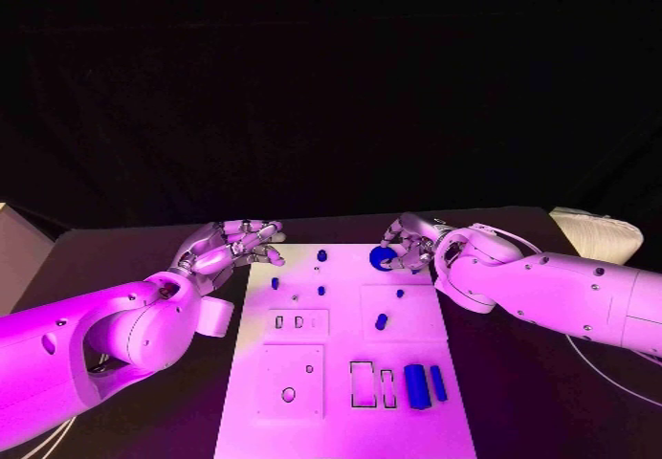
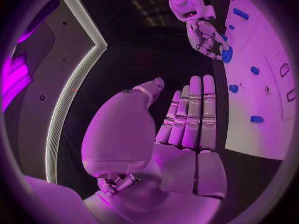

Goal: Assemble the parts on the task board

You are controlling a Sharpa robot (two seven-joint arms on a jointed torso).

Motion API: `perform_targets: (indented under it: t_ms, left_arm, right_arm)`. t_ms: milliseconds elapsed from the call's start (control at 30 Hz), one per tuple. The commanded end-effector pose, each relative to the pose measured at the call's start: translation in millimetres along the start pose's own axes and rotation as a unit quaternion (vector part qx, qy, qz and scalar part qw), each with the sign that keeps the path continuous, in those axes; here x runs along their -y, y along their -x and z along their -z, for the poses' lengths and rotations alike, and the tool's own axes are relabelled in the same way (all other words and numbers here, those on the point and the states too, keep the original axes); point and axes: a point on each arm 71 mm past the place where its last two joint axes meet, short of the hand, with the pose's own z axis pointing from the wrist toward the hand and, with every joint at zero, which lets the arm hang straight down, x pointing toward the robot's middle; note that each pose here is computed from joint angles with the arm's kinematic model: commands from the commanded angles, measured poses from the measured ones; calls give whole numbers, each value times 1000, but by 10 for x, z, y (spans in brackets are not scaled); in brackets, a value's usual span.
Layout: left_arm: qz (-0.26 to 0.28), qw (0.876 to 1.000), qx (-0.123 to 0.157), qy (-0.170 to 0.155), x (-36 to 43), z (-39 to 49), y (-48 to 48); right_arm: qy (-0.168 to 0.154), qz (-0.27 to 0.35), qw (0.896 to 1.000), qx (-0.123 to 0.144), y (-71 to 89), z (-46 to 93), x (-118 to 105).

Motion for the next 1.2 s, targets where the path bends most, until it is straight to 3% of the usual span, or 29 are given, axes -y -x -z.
perform_targets:
  t_ms: [33, 400, 533, 833, 1200]
  left_arm:
    - [3, 1000, -10, -3, 10, -4, -24]
    - [3, 1000, -10, -2, 10, -3, -16]
    - [3, 1000, -9, -2, 10, -2, -13]
    - [3, 1000, -9, -2, 10, -3, -10]
    - [3, 1000, -10, -1, 7, -6, -11]
  right_arm:
    - [1, 15, 1000, -9, -21, -5, -1]
    - [2, 28, 1000, -11, -75, -5, 5]
    - [14, 30, 999, 2, -77, 18, -37]
    - [62, 25, 996, 56, -48, 91, -246]
    - [136, 12, 987, 89, -82, 183, -752]
